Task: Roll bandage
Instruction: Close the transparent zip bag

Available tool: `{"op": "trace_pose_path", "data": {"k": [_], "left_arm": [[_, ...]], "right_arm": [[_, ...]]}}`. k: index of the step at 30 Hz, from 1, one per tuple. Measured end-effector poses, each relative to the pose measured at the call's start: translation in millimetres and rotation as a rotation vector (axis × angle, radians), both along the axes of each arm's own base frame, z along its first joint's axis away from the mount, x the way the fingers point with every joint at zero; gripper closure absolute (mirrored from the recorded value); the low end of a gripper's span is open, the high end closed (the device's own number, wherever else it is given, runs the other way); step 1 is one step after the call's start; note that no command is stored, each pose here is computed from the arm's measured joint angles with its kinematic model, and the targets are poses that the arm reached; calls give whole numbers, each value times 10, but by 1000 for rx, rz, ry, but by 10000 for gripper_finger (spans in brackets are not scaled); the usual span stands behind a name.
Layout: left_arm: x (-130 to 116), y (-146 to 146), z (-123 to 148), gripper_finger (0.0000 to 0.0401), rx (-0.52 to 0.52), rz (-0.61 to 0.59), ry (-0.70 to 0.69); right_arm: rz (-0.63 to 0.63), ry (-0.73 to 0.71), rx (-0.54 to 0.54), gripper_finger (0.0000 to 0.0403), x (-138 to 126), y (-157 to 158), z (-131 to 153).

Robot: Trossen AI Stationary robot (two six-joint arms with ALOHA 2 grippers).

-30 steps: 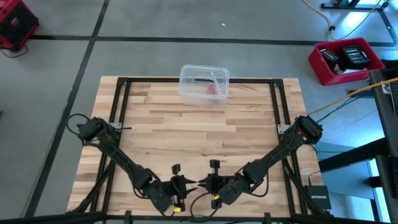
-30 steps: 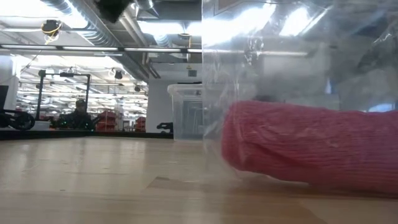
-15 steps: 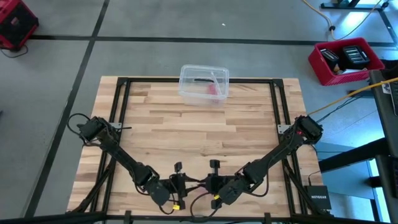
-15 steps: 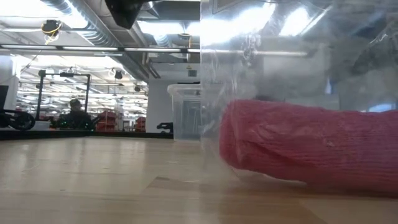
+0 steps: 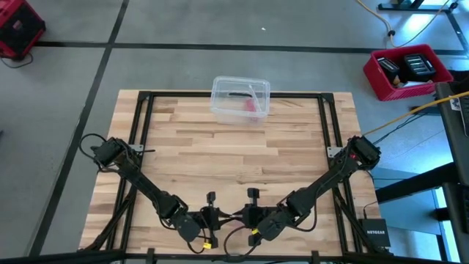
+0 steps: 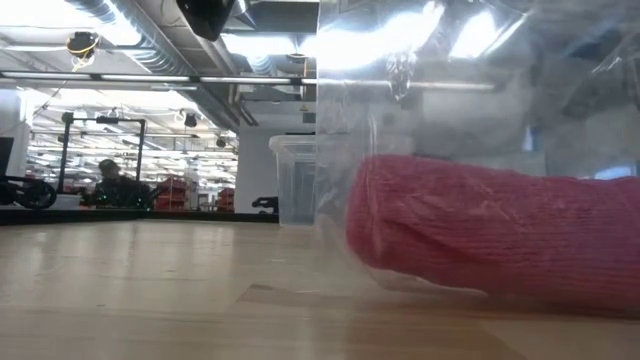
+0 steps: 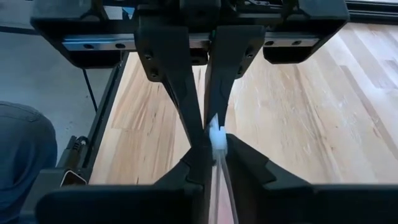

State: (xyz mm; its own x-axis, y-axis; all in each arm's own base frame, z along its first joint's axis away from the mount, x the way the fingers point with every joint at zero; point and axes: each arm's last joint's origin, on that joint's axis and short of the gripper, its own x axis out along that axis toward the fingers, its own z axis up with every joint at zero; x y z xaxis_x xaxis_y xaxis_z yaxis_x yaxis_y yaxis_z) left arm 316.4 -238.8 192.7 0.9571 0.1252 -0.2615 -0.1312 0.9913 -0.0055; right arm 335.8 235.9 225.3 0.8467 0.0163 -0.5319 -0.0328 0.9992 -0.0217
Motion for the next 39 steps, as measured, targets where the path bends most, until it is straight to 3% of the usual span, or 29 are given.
{"op": "trace_pose_path", "data": {"k": [5,10,16,21,32,39], "left_arm": [[0,0,0,400,4,-1,0],[-4,-2,1,401,17,6,-1],[-7,-9,18,401,31,24,-15],[-26,-31,17,401,34,23,-16],[-49,-57,16,400,10,28,-20],[14,-26,54,358,-54,1,-22]], "right_arm": [[5,1,-7,352,4,-6,-1],[13,14,-14,388,-15,-8,7],[-5,39,-4,373,-82,-58,95],[18,70,-9,390,-122,-44,92],[26,147,-38,387,-275,46,24],[9,138,-38,383,-246,14,29]]}}
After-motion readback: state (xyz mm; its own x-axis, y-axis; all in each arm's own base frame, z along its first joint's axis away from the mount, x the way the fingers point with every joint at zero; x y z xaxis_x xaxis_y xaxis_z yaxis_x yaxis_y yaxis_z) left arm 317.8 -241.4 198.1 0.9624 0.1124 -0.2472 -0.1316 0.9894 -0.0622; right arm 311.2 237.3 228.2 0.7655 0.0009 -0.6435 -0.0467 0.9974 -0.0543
